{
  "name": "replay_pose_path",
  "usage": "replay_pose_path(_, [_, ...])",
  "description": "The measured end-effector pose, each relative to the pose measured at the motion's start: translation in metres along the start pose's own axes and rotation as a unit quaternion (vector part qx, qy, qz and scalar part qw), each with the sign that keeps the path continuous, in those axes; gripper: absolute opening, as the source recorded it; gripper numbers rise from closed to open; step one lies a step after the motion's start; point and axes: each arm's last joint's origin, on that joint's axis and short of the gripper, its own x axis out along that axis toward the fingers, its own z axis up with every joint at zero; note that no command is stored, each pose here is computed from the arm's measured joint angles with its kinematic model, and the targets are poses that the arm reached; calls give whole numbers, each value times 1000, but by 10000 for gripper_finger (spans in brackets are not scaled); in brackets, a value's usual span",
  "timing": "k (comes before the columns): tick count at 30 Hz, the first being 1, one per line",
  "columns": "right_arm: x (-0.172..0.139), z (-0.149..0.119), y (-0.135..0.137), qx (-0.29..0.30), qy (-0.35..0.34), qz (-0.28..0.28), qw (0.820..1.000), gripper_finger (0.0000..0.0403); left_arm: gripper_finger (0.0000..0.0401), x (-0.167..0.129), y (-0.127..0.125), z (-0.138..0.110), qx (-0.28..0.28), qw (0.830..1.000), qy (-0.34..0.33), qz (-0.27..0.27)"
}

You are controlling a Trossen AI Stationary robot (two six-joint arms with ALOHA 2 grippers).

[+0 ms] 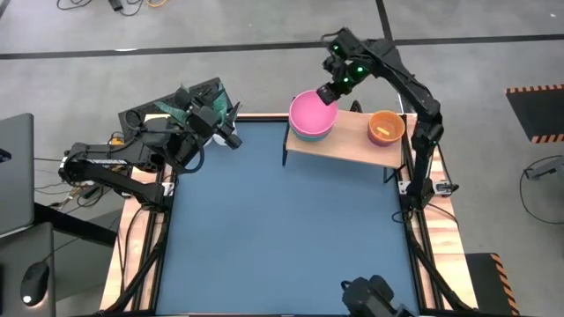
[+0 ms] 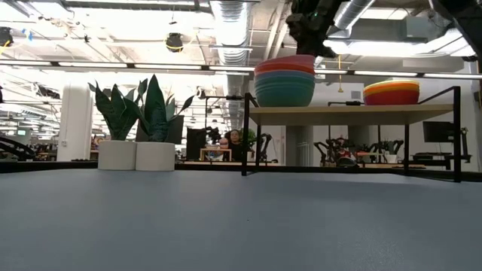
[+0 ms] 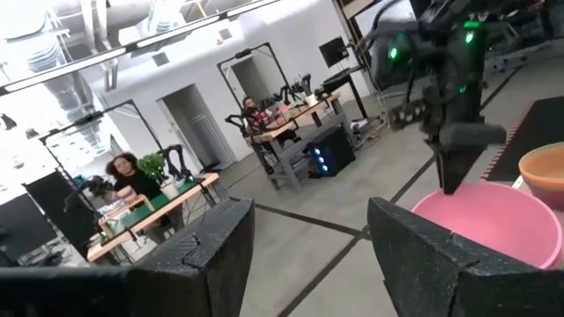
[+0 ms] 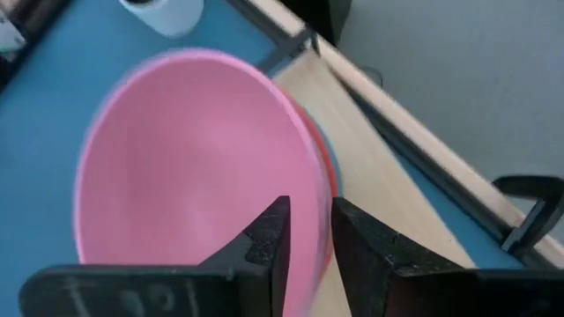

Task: Place and stack bowls onto a shelf
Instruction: Stack the big pink bowl on top of the big red bowl on the shelf, then return to Home Position

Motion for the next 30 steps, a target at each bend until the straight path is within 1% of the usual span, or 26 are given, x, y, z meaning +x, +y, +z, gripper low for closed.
replay_pose_path(5, [-31,-4,2,-9,-62,5,998,113,210,-1,0,1,0,1000,-2,-1])
replay_pose_path(8, [-63,-13,8,-23,-116,12,993,114,210,-3,-1,2,-1,1000,-5,-7])
replay_pose_path(11, [-100,-28,16,-61,-179,18,982,114,210,-7,1,4,-7,1000,-10,-10])
replay_pose_path(14, [-138,-52,29,-115,-229,25,966,114,210,-10,3,3,-16,1000,3,2])
replay_pose_path(19, [-194,-106,45,-202,-282,44,937,114,210,-8,-4,0,-10,1000,14,-5])
replay_pose_path(22, [-225,-135,53,-222,-334,76,913,114,210,-8,-6,1,-58,997,-9,-42])
replay_pose_path(25, [-246,-164,55,-231,-357,113,898,114,210,-10,0,1,-118,987,-33,-99])
replay_pose_path(27, [-252,-182,53,-237,-357,131,894,114,210,-12,9,-2,-150,979,-31,-132])
replay_pose_path(30, [-250,-199,47,-225,-359,131,896,114,210,-16,27,-14,-181,972,11,-152])
